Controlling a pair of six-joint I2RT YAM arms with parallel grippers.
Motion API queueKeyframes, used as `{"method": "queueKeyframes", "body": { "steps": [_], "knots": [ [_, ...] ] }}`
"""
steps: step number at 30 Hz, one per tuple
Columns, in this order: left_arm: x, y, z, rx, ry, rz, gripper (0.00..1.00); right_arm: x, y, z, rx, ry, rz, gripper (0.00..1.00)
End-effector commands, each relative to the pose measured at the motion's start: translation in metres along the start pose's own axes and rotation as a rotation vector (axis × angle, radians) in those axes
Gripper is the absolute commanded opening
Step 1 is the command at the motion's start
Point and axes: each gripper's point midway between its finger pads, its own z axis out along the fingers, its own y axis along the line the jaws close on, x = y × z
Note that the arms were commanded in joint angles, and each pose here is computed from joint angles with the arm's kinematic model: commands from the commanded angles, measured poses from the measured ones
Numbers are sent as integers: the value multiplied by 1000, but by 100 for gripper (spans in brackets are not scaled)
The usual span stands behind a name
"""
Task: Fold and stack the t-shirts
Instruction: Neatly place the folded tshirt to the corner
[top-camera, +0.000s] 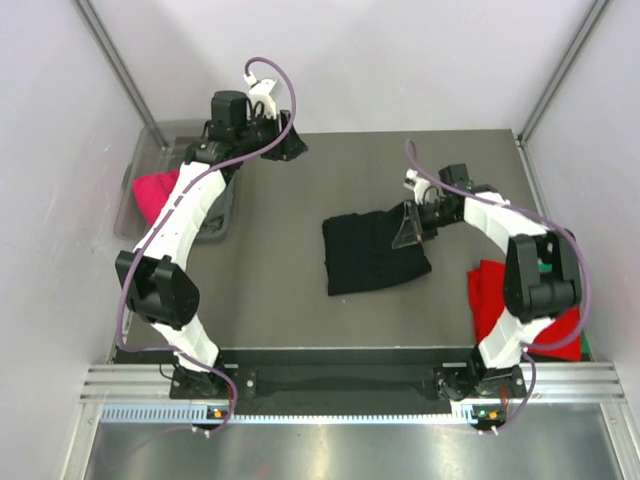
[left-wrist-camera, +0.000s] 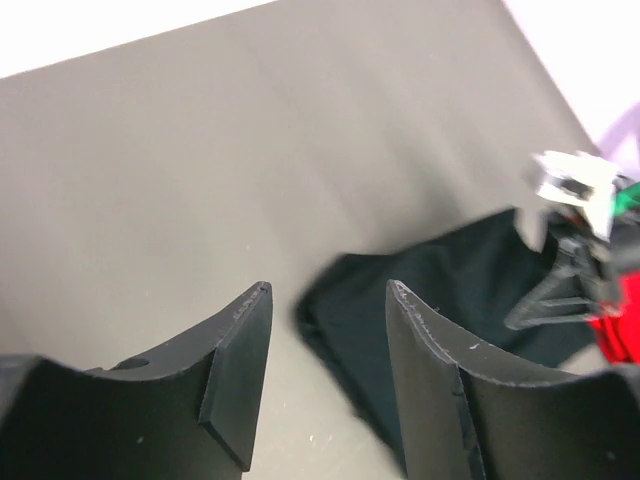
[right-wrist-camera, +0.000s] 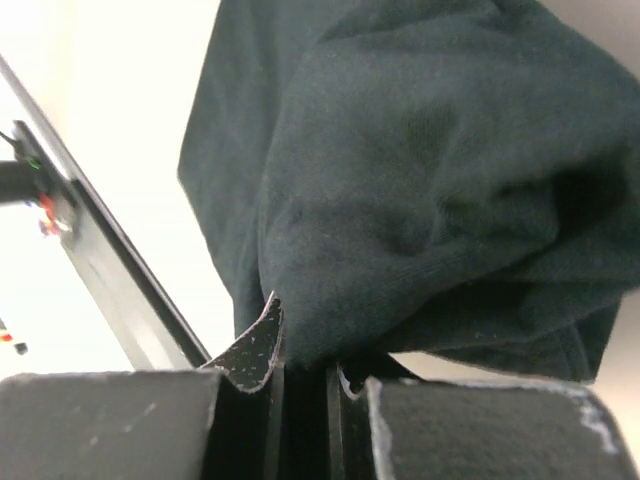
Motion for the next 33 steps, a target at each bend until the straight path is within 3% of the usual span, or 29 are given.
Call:
{"method": "queueKeyframes", "body": {
  "steps": [1,8,13,19,28,33],
  "knots": [
    [-2,5,-17,-53,-18,33,54,31,-2,-31,122,20,-102,0],
    [-15,-3,-36,-68,-77,59,56,70,-21,-93,323,-29,-64,0],
    [-15,-1,-39,-81,-87,65,56,66,-32,-154,496,-117,-70,0],
    [-21,-5,-43,-76,-106,67,56,89,-25,-201,592,-50,-48,0],
    [-19,-4,-38,-69,-107,53,56,144,-2,-196,502,95,-7,0],
    [-15,-2,-35,-69,-103,43,56,158,9,-210,553,130,-67,0]
  ]
}}
